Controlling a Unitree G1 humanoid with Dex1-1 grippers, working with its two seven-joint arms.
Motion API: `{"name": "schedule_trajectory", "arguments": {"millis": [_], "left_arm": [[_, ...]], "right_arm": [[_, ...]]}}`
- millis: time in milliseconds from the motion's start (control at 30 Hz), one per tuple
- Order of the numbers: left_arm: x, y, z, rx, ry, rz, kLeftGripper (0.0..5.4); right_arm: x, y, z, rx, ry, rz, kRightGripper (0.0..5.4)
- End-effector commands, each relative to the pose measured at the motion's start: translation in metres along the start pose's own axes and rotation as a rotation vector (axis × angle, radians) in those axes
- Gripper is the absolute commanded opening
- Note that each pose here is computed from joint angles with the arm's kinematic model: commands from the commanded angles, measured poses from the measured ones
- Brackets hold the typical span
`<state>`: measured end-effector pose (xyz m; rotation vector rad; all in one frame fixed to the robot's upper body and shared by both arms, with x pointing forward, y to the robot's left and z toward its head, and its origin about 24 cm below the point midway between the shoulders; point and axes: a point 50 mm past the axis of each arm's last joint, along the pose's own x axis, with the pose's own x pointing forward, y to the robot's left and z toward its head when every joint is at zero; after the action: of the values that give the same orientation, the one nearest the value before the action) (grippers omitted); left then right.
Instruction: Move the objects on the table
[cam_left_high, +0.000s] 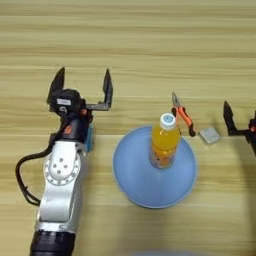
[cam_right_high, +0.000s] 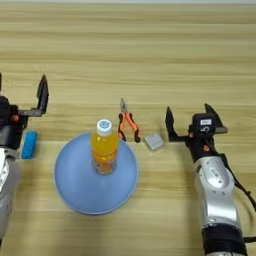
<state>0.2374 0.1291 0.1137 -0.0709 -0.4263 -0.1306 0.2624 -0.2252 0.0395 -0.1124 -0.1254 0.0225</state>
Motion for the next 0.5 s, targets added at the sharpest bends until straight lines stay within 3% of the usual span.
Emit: {"name": "schedule_trajectory", "arguments": {"millis": [33, 333, 500], "left_arm": [[-0.005, -0.025, 0.002, -0.055, 0.035, -0.101, 5.40], [-0.019, -0.076, -0.011, -0.139, 0.095, -0.263, 5.40], [-0.024, -0.089, -0.011, -0.151, 0.086, -0.324, 5.40]], "right_arm": [[-0.002, 0.005, 0.001, 0.010, 0.002, 0.012, 5.40], [-0.002, 0.007, 0.001, 0.006, 0.002, 0.013, 5.40], [-0.002, 0.008, 0.001, 0.005, 0.001, 0.015, 5.40]]}}
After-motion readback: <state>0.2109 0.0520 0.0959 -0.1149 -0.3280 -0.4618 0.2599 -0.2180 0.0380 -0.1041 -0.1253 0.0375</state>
